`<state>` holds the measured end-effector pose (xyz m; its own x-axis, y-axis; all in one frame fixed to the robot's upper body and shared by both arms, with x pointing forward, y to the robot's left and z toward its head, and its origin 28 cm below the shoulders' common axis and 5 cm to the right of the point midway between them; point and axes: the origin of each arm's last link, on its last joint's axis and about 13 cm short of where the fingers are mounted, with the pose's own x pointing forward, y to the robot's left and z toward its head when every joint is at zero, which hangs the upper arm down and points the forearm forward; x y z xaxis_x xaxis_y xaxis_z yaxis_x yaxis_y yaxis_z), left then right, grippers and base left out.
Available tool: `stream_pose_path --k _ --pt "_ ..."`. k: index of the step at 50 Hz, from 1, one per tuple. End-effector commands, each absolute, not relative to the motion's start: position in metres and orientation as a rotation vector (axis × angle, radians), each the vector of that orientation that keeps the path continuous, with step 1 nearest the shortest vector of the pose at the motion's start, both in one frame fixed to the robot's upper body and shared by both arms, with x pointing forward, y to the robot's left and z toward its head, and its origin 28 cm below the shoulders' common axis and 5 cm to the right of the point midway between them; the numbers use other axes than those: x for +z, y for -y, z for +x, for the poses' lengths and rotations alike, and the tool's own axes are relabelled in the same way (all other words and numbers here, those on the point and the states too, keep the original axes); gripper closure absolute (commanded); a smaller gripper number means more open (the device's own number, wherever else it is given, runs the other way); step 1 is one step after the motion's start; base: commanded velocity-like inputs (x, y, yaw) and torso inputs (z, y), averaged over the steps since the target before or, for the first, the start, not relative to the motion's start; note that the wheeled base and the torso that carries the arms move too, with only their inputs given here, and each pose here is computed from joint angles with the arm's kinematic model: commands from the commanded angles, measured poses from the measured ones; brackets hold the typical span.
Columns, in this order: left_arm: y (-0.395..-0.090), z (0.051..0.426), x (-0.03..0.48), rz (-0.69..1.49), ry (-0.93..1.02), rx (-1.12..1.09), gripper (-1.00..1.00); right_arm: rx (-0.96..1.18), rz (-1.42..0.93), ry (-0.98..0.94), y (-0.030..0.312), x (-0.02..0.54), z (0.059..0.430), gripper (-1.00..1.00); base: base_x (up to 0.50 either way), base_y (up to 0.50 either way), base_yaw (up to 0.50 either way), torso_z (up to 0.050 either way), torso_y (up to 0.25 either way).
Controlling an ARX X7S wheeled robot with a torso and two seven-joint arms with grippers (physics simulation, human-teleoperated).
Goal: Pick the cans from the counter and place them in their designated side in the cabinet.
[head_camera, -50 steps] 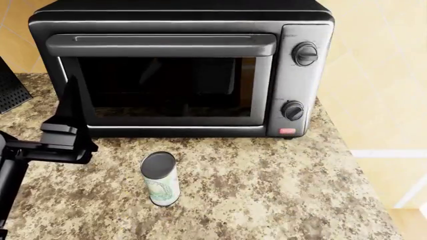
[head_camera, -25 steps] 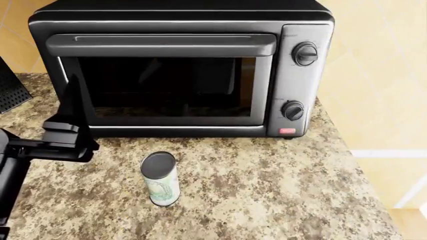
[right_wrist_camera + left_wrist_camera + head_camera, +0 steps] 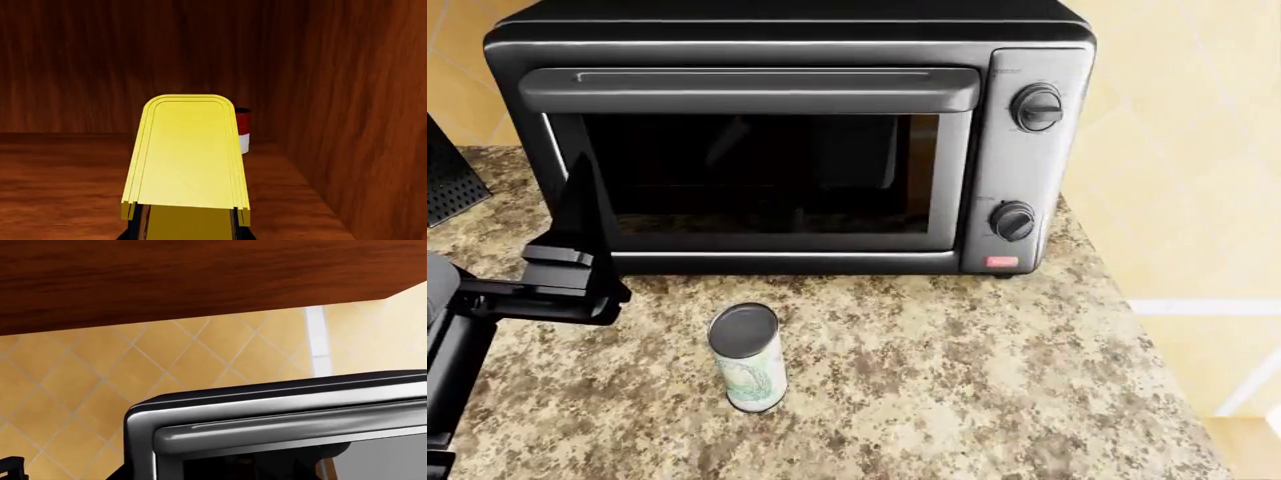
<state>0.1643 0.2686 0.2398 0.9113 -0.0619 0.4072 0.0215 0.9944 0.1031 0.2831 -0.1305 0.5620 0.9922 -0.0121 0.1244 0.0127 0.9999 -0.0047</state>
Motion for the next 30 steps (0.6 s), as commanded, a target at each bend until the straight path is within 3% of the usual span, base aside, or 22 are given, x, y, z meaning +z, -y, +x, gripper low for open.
stream_pose_path --k 1,18,30 --pt "-0.269 0.164 0.240 0.096 0.422 -0.041 -1.00 0.009 -0.029 0.067 0.129 0.559 0.285 -1.00 0.00 0.00 0.00 0.000 0.000" --pt "-0.269 0.164 0.242 0.094 0.426 -0.040 -1.00 0.011 -0.058 0.098 0.132 0.564 0.277 -1.00 0.00 0.00 0.00 0.000 0.000" --pt "-0.268 0.164 0.243 0.094 0.430 -0.041 -1.00 0.053 -0.120 0.261 0.124 0.584 0.251 -1.00 0.00 0.00 0.00 0.000 0.000"
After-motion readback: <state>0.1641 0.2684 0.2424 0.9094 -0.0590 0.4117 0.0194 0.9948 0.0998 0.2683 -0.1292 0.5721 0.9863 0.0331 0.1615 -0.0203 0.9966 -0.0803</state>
